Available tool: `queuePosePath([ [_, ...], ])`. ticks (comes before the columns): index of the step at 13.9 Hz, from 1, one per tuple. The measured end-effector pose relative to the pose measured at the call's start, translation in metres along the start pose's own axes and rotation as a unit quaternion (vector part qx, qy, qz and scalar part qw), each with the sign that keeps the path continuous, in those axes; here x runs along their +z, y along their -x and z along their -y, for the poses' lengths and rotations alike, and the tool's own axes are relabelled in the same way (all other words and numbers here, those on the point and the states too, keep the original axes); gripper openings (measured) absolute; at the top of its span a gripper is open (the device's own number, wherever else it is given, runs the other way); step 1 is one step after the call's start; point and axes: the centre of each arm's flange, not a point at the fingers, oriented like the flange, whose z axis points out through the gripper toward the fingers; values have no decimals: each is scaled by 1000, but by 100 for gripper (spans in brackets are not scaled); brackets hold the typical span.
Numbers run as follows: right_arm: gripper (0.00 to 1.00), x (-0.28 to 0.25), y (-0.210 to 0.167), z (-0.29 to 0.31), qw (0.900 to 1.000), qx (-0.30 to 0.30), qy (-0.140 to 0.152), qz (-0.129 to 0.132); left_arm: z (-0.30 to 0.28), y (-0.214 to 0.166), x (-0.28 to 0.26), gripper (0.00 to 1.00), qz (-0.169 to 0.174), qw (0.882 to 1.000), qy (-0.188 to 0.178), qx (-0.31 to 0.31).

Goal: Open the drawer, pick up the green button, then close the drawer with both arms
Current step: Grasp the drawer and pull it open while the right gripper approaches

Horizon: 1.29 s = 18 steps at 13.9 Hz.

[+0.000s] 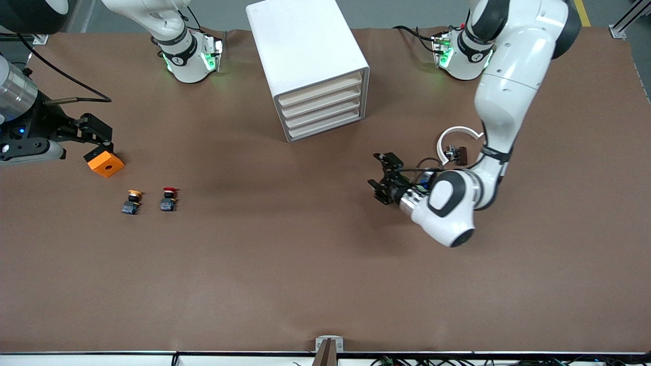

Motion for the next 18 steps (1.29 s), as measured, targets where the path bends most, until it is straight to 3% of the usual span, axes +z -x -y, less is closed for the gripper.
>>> queuePosePath([
  [3, 100, 3, -1, 0, 1000, 0, 0, 2, -5, 11, 46, 100, -8, 998, -40, -49],
  [9, 100, 32, -15, 22, 1000, 8, -2, 28, -4, 18, 92, 100, -42, 983, -74, -163],
  [17, 100, 36, -13, 109, 993, 113, 3, 31, 3, 35, 169, 97, -89, 977, -107, -163],
  [18, 100, 37, -12, 123, 991, 131, 5, 32, 5, 37, 178, 91, -96, 976, -109, -162],
])
